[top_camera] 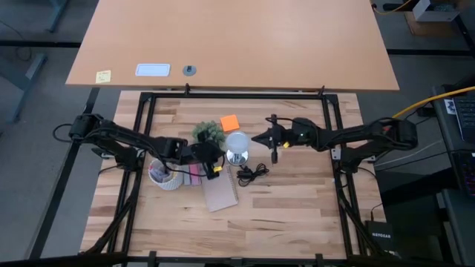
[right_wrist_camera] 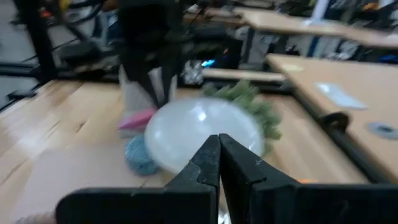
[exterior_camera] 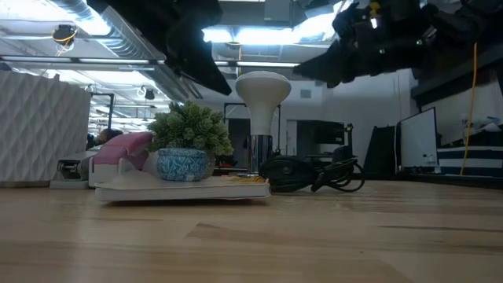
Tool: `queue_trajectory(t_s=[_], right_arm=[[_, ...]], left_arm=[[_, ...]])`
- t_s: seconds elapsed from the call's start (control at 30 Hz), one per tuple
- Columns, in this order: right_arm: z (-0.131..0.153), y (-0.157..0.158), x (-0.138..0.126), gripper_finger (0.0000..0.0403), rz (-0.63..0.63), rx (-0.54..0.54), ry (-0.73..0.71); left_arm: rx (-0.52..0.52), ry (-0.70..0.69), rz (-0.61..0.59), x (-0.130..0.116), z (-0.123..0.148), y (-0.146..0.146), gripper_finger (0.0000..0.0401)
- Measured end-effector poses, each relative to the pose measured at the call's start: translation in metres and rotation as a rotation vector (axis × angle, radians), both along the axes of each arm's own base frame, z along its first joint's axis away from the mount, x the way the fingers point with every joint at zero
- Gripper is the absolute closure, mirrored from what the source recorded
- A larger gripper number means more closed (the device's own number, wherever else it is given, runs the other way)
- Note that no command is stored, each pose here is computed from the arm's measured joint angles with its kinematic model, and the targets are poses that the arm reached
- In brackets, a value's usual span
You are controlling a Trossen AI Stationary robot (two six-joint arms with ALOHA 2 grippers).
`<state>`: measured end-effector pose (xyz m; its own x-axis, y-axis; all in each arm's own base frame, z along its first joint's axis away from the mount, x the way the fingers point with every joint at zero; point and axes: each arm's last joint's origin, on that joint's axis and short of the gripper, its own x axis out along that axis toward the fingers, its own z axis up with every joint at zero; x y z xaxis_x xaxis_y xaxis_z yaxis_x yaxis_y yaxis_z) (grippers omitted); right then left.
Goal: Screw lightbulb
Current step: Insert the lightbulb into the silver lamp socket
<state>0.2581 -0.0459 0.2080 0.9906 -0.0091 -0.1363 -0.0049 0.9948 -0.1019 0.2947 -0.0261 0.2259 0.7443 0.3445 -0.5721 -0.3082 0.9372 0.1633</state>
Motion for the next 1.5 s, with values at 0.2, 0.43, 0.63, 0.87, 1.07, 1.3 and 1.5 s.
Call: queue_trajectory(t_s=[0.2, 0.43, 0.63, 0.87, 1.07, 1.3, 1.5], right_arm=[[0.004, -0.001, -0.002, 0.0391, -0.045, -0.01, -0.016], [0.001, -0.001, -0.002, 0.0391, -0.05, 0.015, 0.012], [0.0, -0.005, -0.002, 0.0391, -0.176, -0.004, 0.018], [-0.008, -0.006, 0.001, 0.0391, -0.194, -0.003, 0.053], [-0.015, -0.007, 0.004, 0.0391, -0.194, 0.0, 0.076], [-0.016, -0.007, 0.008, 0.0391, -0.195, -0.004, 0.037], [-0.022, -0.007, 0.011, 0.0391, -0.172, 0.031, 0.055]], left_arm=[[-0.03, -0.014, 0.002, -0.001, 0.0, -0.006, 0.0401], [-0.044, -0.027, 0.016, 0.0, 0.001, -0.005, 0.0401], [-0.047, -0.033, 0.017, 0.0, 0.001, -0.005, 0.0401], [-0.044, -0.035, 0.015, 0.001, 0.001, -0.005, 0.0401], [-0.009, -0.022, -0.011, 0.001, 0.002, -0.005, 0.0401], [0.023, -0.103, -0.042, 0.006, 0.009, -0.006, 0.0401], [0.026, -0.092, -0.043, 0.006, 0.009, -0.006, 0.0401]])
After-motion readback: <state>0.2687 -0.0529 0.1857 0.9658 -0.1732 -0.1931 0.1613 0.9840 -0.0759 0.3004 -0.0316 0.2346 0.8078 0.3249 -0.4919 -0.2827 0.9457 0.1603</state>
